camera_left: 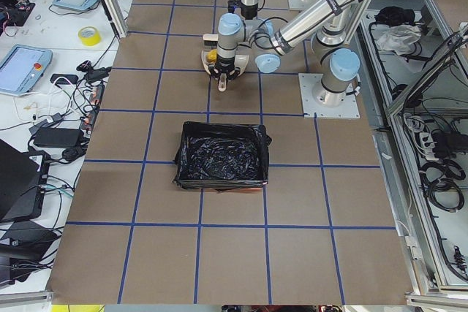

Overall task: Sweep and dump trash into bin
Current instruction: 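Lift the dustpan over the bag with the left gripper while the right withdraws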

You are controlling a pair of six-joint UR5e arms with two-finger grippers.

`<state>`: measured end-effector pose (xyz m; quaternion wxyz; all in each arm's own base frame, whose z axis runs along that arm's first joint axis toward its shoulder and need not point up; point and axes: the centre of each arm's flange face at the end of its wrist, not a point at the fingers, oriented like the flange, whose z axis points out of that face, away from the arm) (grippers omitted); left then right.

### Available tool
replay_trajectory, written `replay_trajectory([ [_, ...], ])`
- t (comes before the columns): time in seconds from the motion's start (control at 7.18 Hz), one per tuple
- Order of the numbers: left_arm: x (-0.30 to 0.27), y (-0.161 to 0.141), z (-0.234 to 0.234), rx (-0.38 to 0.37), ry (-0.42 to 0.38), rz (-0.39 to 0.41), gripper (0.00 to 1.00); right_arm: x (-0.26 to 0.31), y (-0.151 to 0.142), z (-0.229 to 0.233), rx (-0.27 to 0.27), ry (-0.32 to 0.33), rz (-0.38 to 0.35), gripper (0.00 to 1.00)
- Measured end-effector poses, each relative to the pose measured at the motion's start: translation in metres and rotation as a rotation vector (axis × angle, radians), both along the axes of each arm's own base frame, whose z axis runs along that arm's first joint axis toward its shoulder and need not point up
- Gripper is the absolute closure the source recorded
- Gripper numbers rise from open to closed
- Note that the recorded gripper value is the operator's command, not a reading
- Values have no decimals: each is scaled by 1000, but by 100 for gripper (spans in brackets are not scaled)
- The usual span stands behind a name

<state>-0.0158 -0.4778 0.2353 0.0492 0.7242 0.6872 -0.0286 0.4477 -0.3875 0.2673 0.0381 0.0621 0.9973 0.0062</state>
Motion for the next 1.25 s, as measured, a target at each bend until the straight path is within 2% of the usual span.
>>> replay_trajectory([
  [0.14, 9, -8, 10, -9, 29, 16, 100, -25, -19, 9, 3, 11, -6, 100],
  [0.28, 29, -17, 25, -4, 97, 56, 100, -62, -42, 23, 13, 24, -8, 100],
  [0.56, 89, -34, 66, 3, 282, 120, 100, -169, -103, 45, 4, 50, 0, 100],
  [0.84, 164, -36, 115, -7, 399, 115, 100, -288, -154, 51, -13, 53, 24, 100],
  [1.11, 251, -16, 141, -35, 412, 81, 100, -403, -183, 42, -14, 55, 48, 100],
  [1.25, 291, -4, 149, -43, 370, 63, 100, -446, -190, 34, -18, 56, 70, 99],
])
